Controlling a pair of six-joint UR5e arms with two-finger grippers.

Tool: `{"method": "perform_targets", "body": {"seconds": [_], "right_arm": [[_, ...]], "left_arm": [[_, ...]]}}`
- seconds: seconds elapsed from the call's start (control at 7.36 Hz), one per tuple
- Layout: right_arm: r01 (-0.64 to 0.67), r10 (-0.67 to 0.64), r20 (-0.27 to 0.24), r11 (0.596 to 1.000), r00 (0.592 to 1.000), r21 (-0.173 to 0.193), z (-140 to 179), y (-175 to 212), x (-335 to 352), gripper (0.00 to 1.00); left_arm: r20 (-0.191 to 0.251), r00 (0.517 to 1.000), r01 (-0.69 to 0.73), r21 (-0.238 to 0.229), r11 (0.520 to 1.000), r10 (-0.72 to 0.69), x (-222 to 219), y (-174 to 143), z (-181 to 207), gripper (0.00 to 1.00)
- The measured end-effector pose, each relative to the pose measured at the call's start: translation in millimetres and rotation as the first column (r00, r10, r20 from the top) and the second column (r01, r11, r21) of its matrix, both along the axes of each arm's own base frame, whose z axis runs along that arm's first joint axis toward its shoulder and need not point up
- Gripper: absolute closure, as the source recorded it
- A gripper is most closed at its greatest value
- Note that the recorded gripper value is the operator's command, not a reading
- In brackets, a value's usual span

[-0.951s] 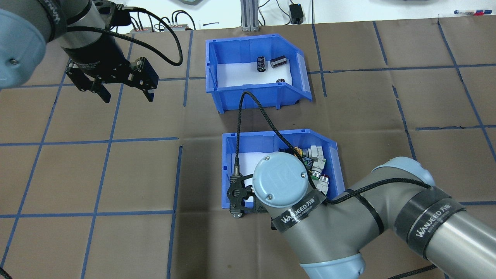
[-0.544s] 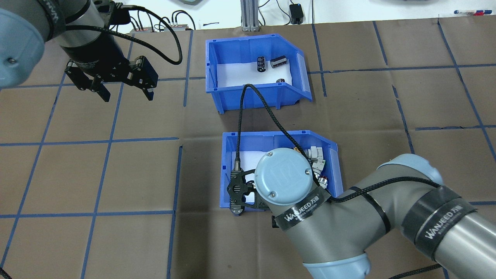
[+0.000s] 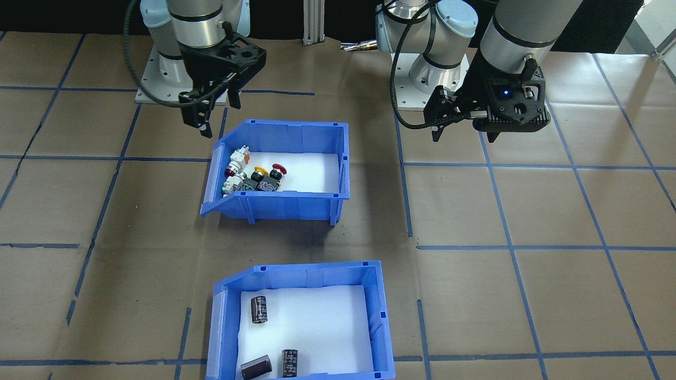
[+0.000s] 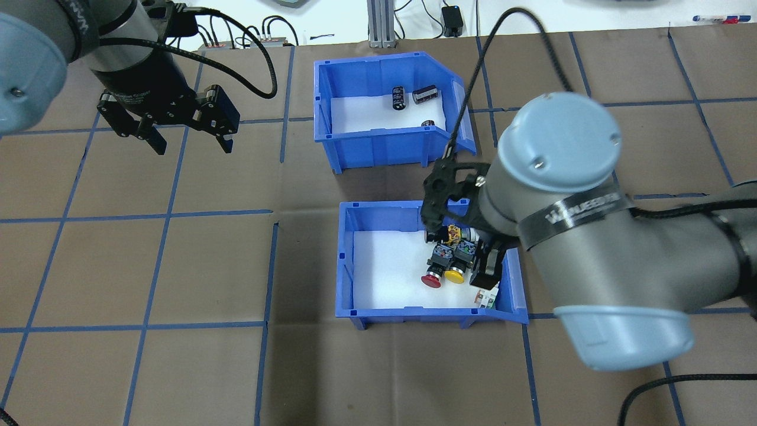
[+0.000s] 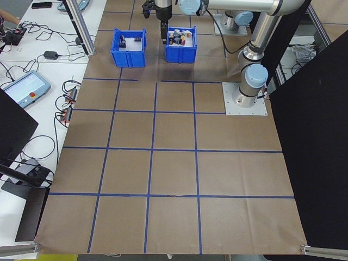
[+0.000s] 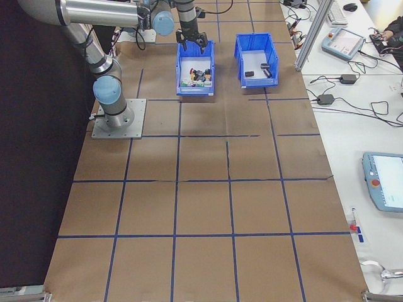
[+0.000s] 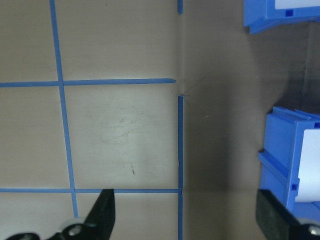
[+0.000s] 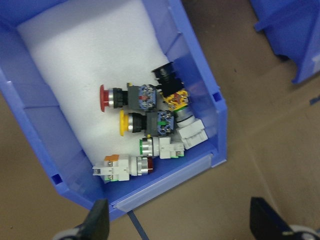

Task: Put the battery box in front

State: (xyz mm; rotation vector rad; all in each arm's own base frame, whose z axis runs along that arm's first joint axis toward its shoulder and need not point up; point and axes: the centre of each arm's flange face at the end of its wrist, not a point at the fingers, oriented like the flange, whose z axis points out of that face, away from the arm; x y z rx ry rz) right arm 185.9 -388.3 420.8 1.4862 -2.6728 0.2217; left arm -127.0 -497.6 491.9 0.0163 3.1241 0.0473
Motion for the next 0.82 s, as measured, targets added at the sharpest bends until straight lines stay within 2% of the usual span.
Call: {"method": "perform_targets", "body": {"seconds": [0.14,0.27,0.41,0.54,0.68,0.82], "right_arm": [[0.159,-0.158,0.045,0.987,0.986,-0.029,18,-21,-29,0.00],[0.339,-0.334,0.089,0.940,0.938,-0.048,36,-44,-52,0.00],[0.477,-0.470,0.115,0.877,0.875,-0.045,47,-70,-65,0.00],[0.587,-0.580,0.121,0.810,0.805,-0.021,55,-95,-72,0.00],[0.691,-0.691,0.097,0.722,0.717,0.034,60,-113,-75,0.00],[0.789,-0.795,0.048,0.606,0.604,0.105,59,-123,-76,0.00]], "left_arm": [[0.000,1.000,0.000,0.001,1.000,0.000,0,0,-1,0.00],[-0.001,1.000,0.000,0.002,1.000,0.000,0,0,-1,0.00],[-0.001,1.000,0.000,0.002,1.000,0.000,0,1,-1,0.00],[-0.002,1.000,0.000,0.003,1.000,0.000,0,0,-2,0.00],[-0.003,1.000,0.000,0.004,1.000,0.000,0,0,-2,0.00],[-0.004,1.000,0.000,0.004,1.000,0.000,0,0,-3,0.00]]}}
